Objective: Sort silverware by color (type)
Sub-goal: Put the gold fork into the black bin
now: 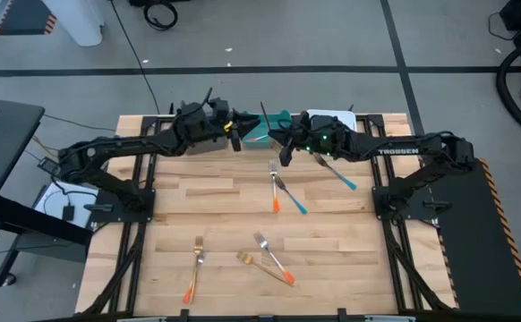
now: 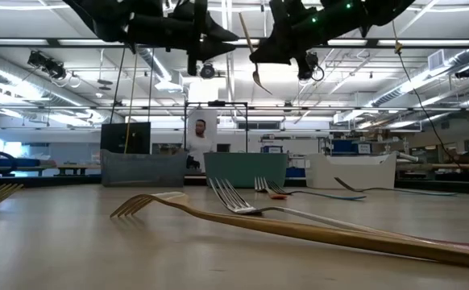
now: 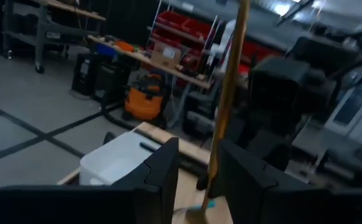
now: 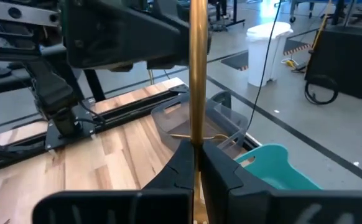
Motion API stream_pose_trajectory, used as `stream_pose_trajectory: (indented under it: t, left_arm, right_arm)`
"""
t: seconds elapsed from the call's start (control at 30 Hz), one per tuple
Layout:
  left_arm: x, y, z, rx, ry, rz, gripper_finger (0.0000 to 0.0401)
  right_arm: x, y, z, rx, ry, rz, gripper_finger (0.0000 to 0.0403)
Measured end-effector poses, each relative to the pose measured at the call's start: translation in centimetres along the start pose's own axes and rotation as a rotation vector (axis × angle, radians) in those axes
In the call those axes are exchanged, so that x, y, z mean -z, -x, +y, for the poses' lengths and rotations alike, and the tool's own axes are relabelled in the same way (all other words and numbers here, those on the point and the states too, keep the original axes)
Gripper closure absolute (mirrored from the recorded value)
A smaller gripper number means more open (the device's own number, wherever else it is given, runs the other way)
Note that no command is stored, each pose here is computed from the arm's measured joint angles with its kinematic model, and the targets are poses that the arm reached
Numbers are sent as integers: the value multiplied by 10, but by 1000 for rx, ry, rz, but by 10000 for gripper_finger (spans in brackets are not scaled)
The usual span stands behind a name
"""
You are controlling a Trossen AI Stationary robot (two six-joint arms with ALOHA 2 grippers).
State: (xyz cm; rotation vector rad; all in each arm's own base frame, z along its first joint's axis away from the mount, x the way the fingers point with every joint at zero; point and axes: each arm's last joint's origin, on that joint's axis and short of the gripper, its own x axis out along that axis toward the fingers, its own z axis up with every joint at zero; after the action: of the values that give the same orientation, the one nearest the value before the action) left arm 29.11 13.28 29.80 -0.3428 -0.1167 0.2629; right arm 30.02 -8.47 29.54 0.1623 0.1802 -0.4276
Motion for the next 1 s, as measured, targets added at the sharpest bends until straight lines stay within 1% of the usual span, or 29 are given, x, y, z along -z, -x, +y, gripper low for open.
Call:
stream_pose_trajectory:
  t: [0.13,0.3,0.37,0.5,0.67,0.83,1.0]
  left_arm:
    - [4,-7,2,34,23,-35,276]
    - [9,-11,6,98,23,-13,275]
    - [12,-12,8,89,27,-7,275]
    - [13,-14,18,38,56,-13,275]
    - [13,-13,28,6,92,-12,275]
    - [12,-13,31,1,87,-22,275]
    - [10,-13,31,-1,83,-38,275]
  right_arm:
    - [4,-4,-5,2,0,23,389]
    - [7,-9,-9,7,-2,35,389]
    - [9,-11,-10,-1,-10,46,389]
    - [12,-14,-10,-23,-14,62,389]
    - [15,-16,-11,-15,-29,75,389]
    - [14,-16,-15,-21,-33,74,390]
    - [22,-26,-16,-55,-58,104,390]
